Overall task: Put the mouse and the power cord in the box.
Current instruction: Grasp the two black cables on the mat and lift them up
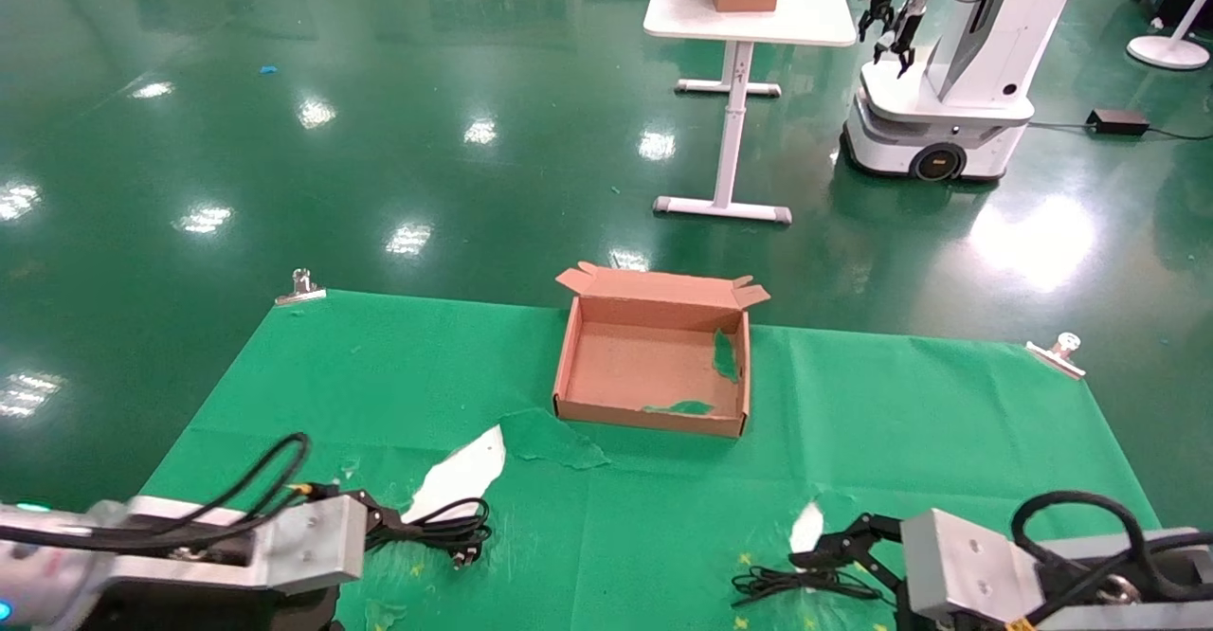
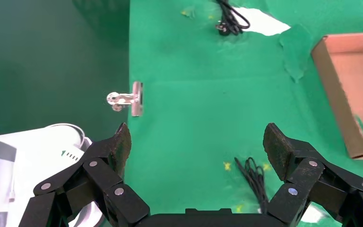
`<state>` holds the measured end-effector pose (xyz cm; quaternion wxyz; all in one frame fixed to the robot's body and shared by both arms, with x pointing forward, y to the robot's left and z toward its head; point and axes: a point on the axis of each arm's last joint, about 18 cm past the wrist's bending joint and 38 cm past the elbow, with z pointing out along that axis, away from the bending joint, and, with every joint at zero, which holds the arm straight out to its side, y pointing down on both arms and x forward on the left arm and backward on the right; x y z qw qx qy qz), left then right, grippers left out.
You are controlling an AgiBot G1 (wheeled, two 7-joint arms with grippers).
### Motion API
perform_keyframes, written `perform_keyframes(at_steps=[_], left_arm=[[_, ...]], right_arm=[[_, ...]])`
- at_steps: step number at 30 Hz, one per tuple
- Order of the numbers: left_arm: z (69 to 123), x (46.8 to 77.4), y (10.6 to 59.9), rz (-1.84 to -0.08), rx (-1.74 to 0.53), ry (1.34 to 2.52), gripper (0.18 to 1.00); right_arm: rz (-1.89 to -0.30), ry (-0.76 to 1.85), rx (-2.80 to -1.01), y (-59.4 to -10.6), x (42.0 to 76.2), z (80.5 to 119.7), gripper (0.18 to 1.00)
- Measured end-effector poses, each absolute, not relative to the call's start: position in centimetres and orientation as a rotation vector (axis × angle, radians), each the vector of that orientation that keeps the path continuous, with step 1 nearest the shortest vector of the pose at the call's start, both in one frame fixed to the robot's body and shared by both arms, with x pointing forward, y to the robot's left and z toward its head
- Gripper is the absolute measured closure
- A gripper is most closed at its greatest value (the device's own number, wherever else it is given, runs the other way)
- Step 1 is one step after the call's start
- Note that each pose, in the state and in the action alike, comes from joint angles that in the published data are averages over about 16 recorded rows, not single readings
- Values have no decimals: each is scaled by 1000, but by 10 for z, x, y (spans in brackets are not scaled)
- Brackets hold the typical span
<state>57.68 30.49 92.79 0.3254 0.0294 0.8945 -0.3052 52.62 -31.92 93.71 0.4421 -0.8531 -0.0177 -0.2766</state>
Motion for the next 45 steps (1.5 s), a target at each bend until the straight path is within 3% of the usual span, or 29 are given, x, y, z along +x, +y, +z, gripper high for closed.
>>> perform_keyframes(at_steps=[24,35,45], left_arm=[[906,694,290,-298,-102,2270,184],[907,715,292,-246,-121,2258,184],[909,720,295,-240,-119,2258,184]], right_arm=[[-707,-8,-2125,-328,522,942,178],[-720,5,-2235,-328,532,936,178],[-822,39,-2495,-316,581,926,178]])
